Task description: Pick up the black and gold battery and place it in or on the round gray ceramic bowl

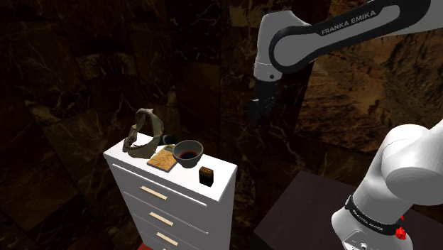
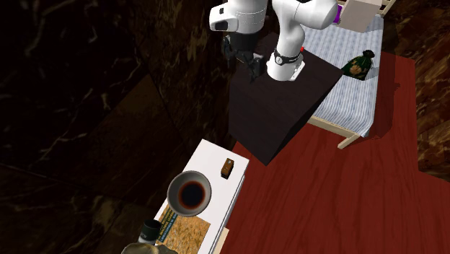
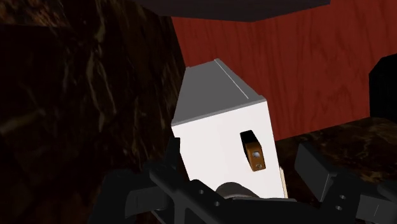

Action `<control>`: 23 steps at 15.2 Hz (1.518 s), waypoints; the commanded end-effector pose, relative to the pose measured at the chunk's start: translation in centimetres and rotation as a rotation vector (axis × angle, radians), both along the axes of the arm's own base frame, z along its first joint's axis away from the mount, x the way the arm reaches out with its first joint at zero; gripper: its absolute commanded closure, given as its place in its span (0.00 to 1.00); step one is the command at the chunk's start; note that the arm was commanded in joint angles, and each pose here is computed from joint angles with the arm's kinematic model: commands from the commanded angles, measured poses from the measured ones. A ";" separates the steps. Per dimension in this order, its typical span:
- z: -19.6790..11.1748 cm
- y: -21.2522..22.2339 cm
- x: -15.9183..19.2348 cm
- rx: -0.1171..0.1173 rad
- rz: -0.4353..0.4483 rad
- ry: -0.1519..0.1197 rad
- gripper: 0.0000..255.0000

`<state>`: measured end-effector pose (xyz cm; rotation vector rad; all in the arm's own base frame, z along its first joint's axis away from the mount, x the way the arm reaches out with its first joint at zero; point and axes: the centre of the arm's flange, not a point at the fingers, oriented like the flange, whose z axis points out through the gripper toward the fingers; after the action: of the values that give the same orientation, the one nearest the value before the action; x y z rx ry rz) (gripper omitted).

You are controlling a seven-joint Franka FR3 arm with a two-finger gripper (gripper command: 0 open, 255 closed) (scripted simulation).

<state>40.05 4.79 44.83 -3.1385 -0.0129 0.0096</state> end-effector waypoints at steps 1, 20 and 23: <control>-2.3 1.1 1.4 -0.001 0.004 -0.004 0.00; -21.3 10.1 14.9 -0.014 0.041 -0.027 0.00; -24.3 11.6 17.0 -0.017 0.047 -0.030 0.00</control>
<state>56.34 15.68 21.77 -3.1535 -0.0850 -0.0353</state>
